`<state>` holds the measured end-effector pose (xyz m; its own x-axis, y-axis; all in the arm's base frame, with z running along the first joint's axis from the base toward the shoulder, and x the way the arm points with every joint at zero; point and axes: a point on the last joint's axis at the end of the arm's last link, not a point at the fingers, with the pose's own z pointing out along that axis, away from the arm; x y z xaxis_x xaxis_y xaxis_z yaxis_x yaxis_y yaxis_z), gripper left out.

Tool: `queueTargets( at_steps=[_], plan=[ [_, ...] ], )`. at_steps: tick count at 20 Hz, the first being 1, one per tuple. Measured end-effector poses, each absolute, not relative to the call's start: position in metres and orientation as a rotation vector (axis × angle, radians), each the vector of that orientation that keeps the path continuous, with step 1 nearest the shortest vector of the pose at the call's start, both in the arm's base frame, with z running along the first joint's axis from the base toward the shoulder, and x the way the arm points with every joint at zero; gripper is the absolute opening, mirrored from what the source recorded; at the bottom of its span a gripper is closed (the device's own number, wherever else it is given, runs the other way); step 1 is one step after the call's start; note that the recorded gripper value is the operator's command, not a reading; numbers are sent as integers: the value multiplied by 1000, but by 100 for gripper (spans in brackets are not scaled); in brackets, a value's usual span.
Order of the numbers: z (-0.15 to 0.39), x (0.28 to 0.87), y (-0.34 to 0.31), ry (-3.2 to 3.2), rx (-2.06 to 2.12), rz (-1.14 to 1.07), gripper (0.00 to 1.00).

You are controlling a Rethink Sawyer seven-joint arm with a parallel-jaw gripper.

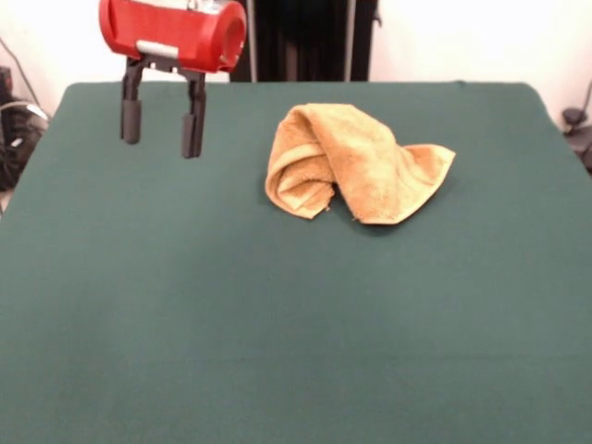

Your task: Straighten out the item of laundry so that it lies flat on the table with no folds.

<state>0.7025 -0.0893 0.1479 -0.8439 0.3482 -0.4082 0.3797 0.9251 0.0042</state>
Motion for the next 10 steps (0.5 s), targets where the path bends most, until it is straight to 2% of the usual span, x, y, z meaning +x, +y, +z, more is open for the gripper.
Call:
queueTargets(
  at_steps=[10],
  plan=[
    [188,717,-11,2688,470,-19,100]
  ],
)
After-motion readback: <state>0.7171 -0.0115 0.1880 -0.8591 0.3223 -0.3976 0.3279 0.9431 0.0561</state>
